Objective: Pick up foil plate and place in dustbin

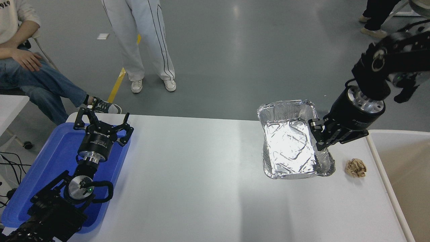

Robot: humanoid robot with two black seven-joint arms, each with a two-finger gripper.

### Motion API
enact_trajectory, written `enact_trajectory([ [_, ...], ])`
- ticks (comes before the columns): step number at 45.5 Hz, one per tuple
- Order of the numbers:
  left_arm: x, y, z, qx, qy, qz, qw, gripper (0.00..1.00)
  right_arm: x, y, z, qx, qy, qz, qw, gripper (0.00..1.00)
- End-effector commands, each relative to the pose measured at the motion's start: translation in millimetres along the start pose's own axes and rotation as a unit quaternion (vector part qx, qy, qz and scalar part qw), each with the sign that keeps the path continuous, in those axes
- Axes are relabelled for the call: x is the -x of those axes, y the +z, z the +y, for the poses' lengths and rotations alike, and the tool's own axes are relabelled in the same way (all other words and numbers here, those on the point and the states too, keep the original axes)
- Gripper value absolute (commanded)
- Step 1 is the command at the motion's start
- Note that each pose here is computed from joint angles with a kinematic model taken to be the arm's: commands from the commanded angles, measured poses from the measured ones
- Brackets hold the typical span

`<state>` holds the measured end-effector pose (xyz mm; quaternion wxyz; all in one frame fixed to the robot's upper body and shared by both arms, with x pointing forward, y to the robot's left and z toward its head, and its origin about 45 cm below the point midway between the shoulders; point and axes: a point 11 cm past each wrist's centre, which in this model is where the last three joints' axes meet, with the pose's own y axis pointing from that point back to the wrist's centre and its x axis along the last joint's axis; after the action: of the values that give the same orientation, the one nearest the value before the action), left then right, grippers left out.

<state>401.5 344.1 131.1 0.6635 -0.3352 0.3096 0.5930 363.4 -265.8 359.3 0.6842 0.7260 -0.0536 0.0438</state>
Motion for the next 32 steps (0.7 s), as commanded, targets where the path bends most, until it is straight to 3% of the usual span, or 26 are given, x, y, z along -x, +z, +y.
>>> enact_trajectory([
  [1,0.0,0.1,0.0,0.0,0.0,0.0,1.0,1.0,-10.3,7.3,47.1,0.012,0.055,0.005,0.998,0.0],
  [32,0.0,0.1,0.0,0.0,0.0,0.0,1.0,1.0,-10.5,18.9,66.9,0.012,0.078,-0.009,0.997,0.0],
])
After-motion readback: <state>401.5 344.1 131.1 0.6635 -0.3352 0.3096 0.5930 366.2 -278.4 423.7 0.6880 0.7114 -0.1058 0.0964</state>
